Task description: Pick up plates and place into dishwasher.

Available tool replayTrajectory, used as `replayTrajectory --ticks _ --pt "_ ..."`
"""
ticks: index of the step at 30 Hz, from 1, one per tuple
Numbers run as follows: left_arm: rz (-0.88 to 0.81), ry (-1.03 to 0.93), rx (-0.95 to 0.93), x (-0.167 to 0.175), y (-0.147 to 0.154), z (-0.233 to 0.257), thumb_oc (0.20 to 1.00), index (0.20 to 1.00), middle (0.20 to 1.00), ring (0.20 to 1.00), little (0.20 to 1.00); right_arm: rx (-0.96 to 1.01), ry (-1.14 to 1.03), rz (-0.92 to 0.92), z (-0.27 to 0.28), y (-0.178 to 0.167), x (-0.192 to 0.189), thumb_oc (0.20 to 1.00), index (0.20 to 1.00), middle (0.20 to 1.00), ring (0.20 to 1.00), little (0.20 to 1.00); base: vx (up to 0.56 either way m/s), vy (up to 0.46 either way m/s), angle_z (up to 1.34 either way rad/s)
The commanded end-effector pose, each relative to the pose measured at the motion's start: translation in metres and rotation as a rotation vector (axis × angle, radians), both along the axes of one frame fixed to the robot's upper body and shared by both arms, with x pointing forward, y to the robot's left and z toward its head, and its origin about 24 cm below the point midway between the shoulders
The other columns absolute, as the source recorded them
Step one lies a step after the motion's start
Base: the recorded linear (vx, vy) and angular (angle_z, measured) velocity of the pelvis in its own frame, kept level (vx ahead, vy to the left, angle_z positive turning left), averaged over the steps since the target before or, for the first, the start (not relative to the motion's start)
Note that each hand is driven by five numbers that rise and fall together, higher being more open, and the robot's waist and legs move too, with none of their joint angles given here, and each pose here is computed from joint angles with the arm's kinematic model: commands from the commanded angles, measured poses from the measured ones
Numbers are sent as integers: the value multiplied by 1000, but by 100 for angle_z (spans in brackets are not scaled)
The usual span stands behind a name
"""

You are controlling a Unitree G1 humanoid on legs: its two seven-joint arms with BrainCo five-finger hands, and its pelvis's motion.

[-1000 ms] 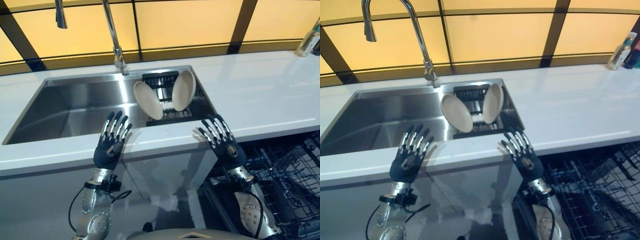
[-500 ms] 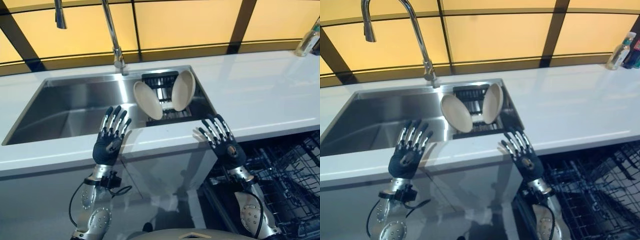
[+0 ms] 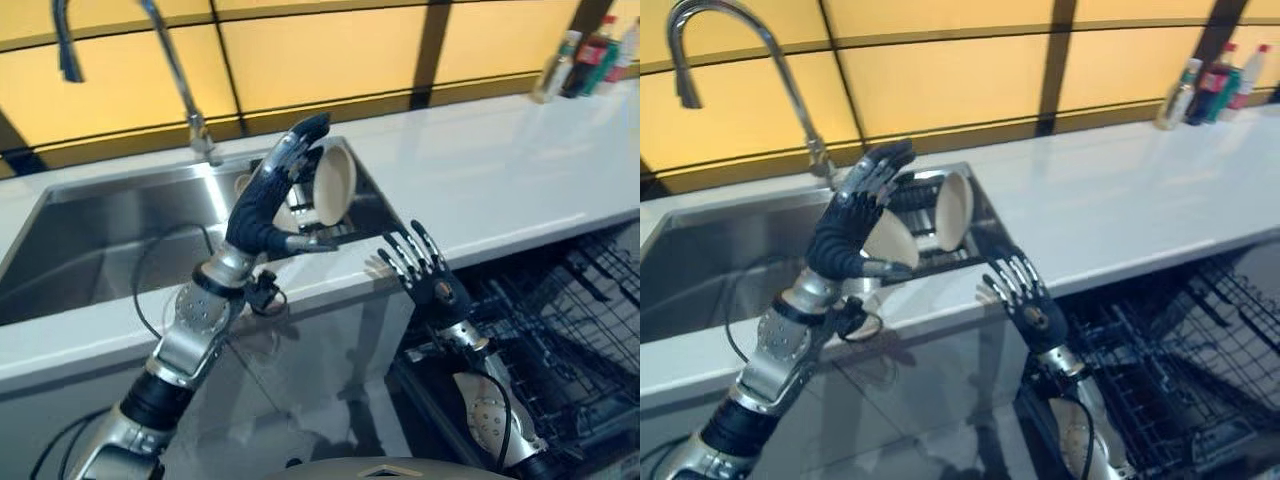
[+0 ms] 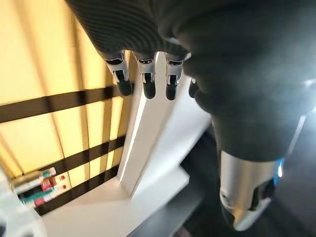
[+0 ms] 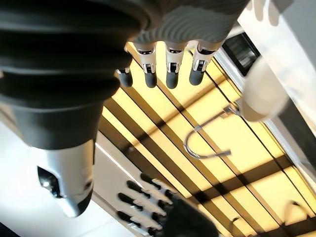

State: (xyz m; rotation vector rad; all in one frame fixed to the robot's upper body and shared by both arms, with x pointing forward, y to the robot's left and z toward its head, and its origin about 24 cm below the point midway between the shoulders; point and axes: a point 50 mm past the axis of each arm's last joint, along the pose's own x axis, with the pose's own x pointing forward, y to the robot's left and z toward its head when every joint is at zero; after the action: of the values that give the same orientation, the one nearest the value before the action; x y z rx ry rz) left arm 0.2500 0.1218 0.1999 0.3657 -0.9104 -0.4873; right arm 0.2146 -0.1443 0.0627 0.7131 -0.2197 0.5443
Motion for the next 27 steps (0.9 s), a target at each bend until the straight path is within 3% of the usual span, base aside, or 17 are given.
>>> replayTrajectory --ticks 1,5,12,22,27 --pt "212 -187 162 20 8 20 1000 1000 1000 1000 1000 38 -103 52 26 6 1 1000 1000 1000 1000 1000 29 13 -13" --pt "409 -383 473 42 16 34 1000 1000 1000 1000 1000 26 -98 64 25 5 4 1000 1000 1000 1000 1000 29 20 -13" --pt "580 -538 905 69 45 44 1000 1000 1000 1000 1000 6 -88 56 23 -4 7 1000 1000 1000 1000 1000 20 14 -9" --pt "689 -399 1477 84 102 41 1000 1000 1000 1000 1000 -11 -87 31 24 -10 12 1000 1000 1000 1000 1000 3 3 -3" --pt "705 -247 1584 84 116 42 1000 1000 1000 1000 1000 -19 -87 16 24 -11 13 1000 1000 1000 1000 1000 0 0 1"
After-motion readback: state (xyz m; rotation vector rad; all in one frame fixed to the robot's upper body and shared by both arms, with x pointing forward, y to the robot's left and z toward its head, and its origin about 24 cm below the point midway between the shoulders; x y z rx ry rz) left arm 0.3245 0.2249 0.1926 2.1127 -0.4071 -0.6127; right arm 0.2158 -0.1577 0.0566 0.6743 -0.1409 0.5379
